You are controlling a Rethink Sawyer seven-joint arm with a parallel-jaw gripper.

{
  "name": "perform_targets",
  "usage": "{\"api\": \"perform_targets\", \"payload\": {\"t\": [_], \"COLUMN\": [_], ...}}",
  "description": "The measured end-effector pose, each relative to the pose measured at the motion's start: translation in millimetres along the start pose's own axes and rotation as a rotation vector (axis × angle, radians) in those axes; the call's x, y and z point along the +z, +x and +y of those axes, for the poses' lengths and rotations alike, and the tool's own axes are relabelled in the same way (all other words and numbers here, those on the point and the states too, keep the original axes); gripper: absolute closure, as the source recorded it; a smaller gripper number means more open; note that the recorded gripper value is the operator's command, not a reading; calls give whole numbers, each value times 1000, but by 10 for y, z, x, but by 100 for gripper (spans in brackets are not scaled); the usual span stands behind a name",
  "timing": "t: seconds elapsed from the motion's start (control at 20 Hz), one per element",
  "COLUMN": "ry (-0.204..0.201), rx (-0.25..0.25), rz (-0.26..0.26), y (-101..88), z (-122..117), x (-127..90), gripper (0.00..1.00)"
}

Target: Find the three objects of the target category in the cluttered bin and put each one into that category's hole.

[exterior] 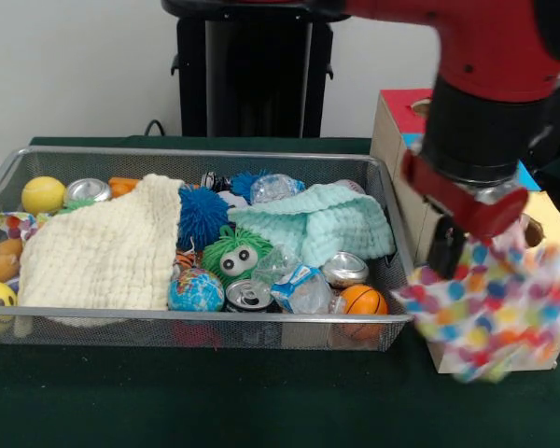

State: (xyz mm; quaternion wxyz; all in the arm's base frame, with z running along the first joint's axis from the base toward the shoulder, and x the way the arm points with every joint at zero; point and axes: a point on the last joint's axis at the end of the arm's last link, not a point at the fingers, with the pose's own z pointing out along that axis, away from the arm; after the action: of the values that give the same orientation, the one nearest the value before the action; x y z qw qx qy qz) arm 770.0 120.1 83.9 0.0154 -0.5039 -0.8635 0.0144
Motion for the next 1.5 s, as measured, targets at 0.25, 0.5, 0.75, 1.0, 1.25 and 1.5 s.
{"api": "perform_targets", "payload": {"t": [0.25, 0.5, 0.75, 1.0, 1.25, 1.5], "ry": [11, 27, 27, 30, 54, 63], "rx": [17, -4, -52, -104, -128, -129], "rz": [-24, -53, -65, -65, -49, -39], "y": [-450, -509, -232, 122, 279, 189], "z": [-212, -273, -146, 15, 73, 162], "x": [-12, -28, -66, -120, -165, -226], "gripper": [100, 100, 100, 100, 100, 100]}}
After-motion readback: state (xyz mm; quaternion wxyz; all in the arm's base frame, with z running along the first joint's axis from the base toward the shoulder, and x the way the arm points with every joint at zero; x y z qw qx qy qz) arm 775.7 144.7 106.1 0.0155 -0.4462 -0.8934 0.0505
